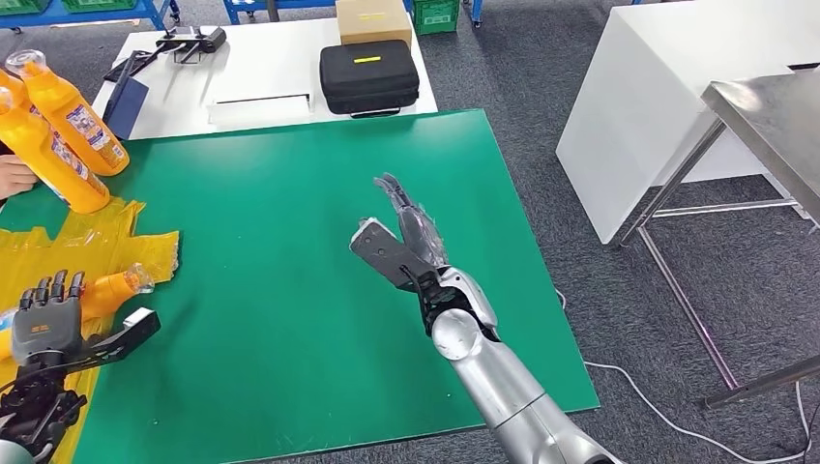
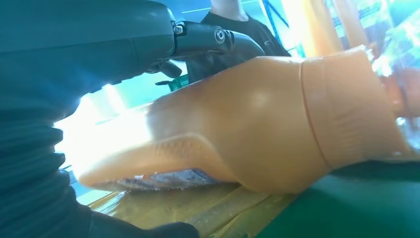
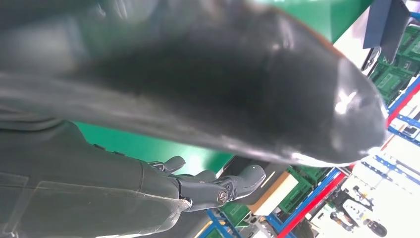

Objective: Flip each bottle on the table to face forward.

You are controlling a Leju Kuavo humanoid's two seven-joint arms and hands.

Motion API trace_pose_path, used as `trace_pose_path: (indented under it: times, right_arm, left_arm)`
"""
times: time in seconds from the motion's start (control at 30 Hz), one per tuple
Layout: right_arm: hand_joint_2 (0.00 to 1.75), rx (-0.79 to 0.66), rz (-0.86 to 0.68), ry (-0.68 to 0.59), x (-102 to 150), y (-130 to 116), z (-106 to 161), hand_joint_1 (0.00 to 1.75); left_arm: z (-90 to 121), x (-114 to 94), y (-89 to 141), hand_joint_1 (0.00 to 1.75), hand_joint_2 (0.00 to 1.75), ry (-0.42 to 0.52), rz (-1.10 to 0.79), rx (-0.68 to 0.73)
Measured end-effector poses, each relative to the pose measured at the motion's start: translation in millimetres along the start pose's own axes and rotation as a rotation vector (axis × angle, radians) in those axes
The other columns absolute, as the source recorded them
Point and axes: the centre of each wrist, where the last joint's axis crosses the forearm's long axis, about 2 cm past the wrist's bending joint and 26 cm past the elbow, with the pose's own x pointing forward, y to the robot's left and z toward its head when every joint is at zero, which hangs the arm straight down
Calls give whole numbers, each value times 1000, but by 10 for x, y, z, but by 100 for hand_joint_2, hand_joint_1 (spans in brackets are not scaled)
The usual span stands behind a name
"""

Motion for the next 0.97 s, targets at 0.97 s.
trace_pose_path:
  times: [0.97]
  right_arm:
    - [0, -239, -268, -339, -226, -323, -148, 0]
  left_arm:
    - [-149, 1419, 970, 0, 0, -243, 1993, 314]
